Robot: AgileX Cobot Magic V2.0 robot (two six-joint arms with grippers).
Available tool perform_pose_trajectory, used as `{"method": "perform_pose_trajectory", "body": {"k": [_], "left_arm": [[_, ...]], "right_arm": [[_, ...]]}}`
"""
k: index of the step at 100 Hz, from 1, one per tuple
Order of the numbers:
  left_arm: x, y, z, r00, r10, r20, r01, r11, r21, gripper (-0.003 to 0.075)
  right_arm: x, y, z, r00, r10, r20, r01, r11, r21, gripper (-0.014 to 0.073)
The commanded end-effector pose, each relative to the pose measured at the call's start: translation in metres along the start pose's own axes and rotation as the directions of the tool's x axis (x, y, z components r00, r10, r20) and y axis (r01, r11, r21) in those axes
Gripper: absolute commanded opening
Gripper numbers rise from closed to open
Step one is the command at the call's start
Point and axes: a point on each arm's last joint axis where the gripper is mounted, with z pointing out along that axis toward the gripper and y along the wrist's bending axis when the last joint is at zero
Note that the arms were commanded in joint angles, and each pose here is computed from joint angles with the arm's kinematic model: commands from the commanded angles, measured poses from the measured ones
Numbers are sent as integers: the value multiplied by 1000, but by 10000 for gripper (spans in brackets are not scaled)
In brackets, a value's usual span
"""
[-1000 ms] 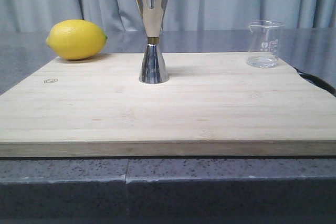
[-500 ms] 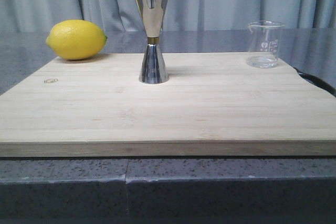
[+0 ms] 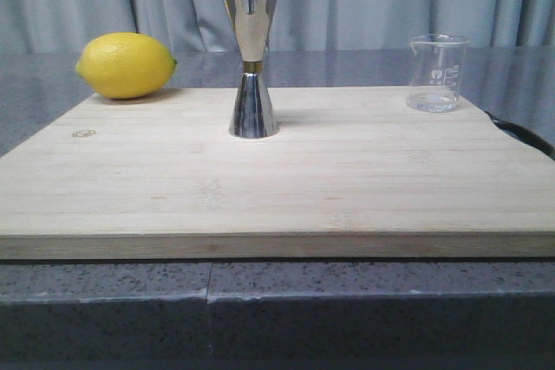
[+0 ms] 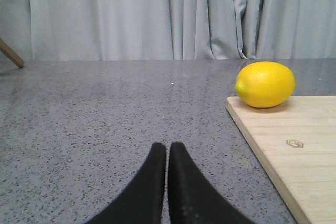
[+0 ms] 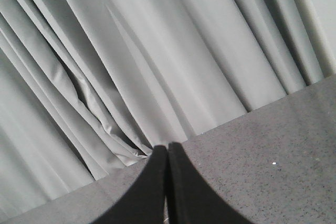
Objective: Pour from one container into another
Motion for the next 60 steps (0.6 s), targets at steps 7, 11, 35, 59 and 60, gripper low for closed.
{"method": "perform_pose_trajectory", "body": {"k": [7, 11, 35, 59, 60], "left_arm": [[-7, -1, -2, 995, -8, 100, 7, 1000, 7, -19], [-7, -1, -2, 995, -8, 100, 7, 1000, 7, -19], [-7, -1, -2, 995, -8, 100, 7, 1000, 7, -19], [-7, -1, -2, 995, -8, 100, 7, 1000, 7, -19], [-7, -1, -2, 995, -8, 100, 7, 1000, 7, -19]], "right_arm": [[-7, 5, 0, 1000, -5, 16, 6, 1000, -22, -71], [-7, 5, 0, 1000, -5, 16, 6, 1000, -22, -71], [-5, -2, -13, 998, -11, 65, 10, 1000, 12, -71], [36, -25, -44, 991, -78, 112, 74, 996, 45, -71], [39, -27, -45, 991, -78, 106, 74, 996, 49, -71]]}}
